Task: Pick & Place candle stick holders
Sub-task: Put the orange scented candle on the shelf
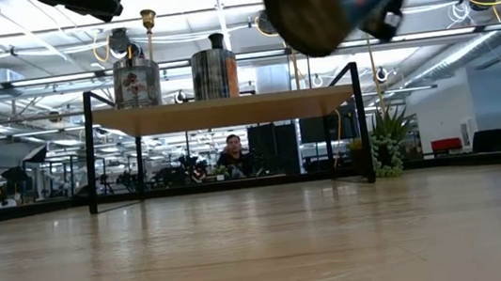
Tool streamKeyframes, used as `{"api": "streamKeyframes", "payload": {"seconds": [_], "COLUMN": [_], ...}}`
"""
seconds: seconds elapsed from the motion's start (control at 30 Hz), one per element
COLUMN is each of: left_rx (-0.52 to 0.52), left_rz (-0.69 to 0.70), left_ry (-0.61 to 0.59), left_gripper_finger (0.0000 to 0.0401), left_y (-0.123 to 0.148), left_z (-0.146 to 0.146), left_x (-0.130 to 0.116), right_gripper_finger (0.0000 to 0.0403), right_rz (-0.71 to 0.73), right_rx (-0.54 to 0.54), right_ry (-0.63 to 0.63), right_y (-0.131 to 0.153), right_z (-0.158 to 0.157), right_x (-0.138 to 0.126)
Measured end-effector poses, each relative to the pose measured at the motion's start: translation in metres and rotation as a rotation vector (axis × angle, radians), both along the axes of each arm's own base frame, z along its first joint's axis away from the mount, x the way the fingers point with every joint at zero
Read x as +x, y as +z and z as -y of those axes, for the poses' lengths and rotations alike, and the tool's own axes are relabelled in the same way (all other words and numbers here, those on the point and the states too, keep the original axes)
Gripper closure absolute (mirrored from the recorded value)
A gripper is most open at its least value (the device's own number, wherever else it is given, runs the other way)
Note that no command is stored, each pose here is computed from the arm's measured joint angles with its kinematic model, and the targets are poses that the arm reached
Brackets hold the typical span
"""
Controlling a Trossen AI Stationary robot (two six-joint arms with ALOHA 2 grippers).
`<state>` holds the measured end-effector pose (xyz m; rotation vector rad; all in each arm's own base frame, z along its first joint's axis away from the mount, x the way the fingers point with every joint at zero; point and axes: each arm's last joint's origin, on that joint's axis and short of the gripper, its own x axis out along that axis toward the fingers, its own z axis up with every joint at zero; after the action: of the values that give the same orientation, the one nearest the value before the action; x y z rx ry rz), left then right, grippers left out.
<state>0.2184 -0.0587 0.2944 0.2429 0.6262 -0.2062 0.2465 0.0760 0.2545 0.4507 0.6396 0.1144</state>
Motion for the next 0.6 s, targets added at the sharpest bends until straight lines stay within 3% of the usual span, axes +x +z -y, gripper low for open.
{"api": "streamKeyframes", "payload": {"seconds": [0.2,0.47,0.6], "left_rx": [0.002,0.011,0.011], "left_rz": [0.001,0.003,0.003], "left_ry": [0.002,0.006,0.006], "left_gripper_finger": [0.0375,0.0375,0.0375], "left_y": [0.000,0.000,0.000], "left_z": [0.000,0.000,0.000], "left_x": [0.000,0.000,0.000], "right_gripper_finger": [0.0399,0.0399,0.0399], "right_rz": [0.008,-0.222,-0.424], "right_rx": [-0.096,-0.397,-0.466], "right_ry": [0.031,-0.075,-0.167], "right_y": [0.044,0.110,0.121], "right_z": [0.025,0.058,0.086], "right_x": [0.019,0.039,0.043]}}
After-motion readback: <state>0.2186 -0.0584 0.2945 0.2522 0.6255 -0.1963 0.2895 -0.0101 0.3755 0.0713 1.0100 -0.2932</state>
